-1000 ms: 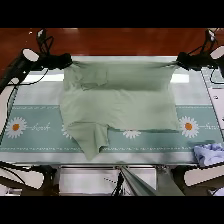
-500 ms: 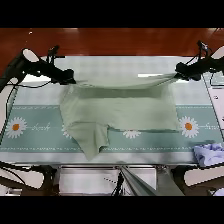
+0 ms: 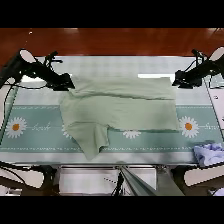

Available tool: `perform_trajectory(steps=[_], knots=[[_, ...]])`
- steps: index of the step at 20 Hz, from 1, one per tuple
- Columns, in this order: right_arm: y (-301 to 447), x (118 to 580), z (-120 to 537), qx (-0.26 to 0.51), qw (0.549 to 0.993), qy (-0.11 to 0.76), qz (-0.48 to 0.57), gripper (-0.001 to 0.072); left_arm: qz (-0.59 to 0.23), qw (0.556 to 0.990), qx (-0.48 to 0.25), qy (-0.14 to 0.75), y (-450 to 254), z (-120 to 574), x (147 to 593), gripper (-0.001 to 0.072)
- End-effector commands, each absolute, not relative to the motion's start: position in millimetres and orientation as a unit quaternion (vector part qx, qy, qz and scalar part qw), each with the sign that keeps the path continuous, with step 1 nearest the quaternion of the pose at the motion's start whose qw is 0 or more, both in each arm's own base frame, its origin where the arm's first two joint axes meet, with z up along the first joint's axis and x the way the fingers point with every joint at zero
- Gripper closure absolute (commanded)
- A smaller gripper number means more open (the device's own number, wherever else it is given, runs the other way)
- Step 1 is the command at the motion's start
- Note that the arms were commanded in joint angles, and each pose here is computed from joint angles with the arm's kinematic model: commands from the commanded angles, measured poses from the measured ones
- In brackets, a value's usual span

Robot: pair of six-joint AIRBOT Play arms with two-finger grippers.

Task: Fold the shirts.

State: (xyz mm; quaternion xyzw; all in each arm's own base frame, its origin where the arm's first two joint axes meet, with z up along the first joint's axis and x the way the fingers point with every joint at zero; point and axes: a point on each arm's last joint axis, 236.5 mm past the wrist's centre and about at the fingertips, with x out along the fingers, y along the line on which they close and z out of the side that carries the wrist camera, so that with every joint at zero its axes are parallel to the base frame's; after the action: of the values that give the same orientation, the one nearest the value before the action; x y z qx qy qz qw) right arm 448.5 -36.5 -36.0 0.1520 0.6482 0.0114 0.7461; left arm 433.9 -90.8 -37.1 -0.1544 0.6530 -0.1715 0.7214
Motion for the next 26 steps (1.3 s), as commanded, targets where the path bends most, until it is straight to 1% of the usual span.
perform_trajectory(steps=[1,2,3,4,5,6,7,9,11,13,16,19,22,24,25,26], knots=[[-78,402,-36,0.067,0.699,0.712,-0.029,0.0276,-0.173,0.687,-0.156,0.688,-74,-22,403,0.0234],[-102,381,-32,0.029,0.671,0.739,-0.060,0.0273,-0.167,0.687,-0.155,0.690,-64,-14,396,0.0234],[-113,368,-28,0.028,0.660,0.747,-0.077,0.0271,-0.160,0.689,-0.160,0.688,-55,-8,389,0.0235],[-112,360,-29,0.051,0.663,0.744,-0.072,0.0270,-0.152,0.688,-0.168,0.689,-50,-7,377,0.0232],[-109,350,-32,0.069,0.666,0.740,-0.062,0.0256,-0.150,0.684,-0.172,0.693,-46,-11,358,0.0172],[-105,341,-36,0.083,0.672,0.734,-0.051,0.0213,-0.150,0.677,-0.175,0.699,-45,-19,336,0.0110],[-96,335,-40,0.105,0.683,0.723,-0.029,0.0212,-0.144,0.673,-0.182,0.703,-43,-32,312,0.0105],[-77,331,-40,0.150,0.709,0.689,0.008,0.0211,-0.139,0.666,-0.221,0.699,-51,-49,272,0.0105],[-69,337,-32,0.176,0.740,0.649,0.024,0.0211,-0.152,0.660,-0.261,0.688,-66,-60,246,0.0105],[-65,349,-15,0.187,0.767,0.613,0.032,0.0212,-0.164,0.640,-0.278,0.697,-78,-70,223,0.0105],[-62,363,4,0.196,0.794,0.574,0.032,0.0213,-0.160,0.630,-0.284,0.705,-88,-86,211,0.0105],[-60,364,7,0.199,0.796,0.571,0.035,0.0213,-0.167,0.629,-0.275,0.708,-100,-93,210,0.0105],[-59,363,7,0.201,0.794,0.573,0.034,0.0213,-0.167,0.640,-0.276,0.698,-113,-102,222,0.0111],[-57,360,7,0.204,0.789,0.578,0.036,0.0213,-0.163,0.642,-0.286,0.693,-123,-109,230,0.0130],[-57,359,6,0.204,0.788,0.580,0.037,0.0213,-0.163,0.638,-0.292,0.694,-128,-113,231,0.0203],[-57,358,6,0.204,0.787,0.580,0.037,0.0214,-0.167,0.631,-0.295,0.697,-133,-116,230,0.0426]])
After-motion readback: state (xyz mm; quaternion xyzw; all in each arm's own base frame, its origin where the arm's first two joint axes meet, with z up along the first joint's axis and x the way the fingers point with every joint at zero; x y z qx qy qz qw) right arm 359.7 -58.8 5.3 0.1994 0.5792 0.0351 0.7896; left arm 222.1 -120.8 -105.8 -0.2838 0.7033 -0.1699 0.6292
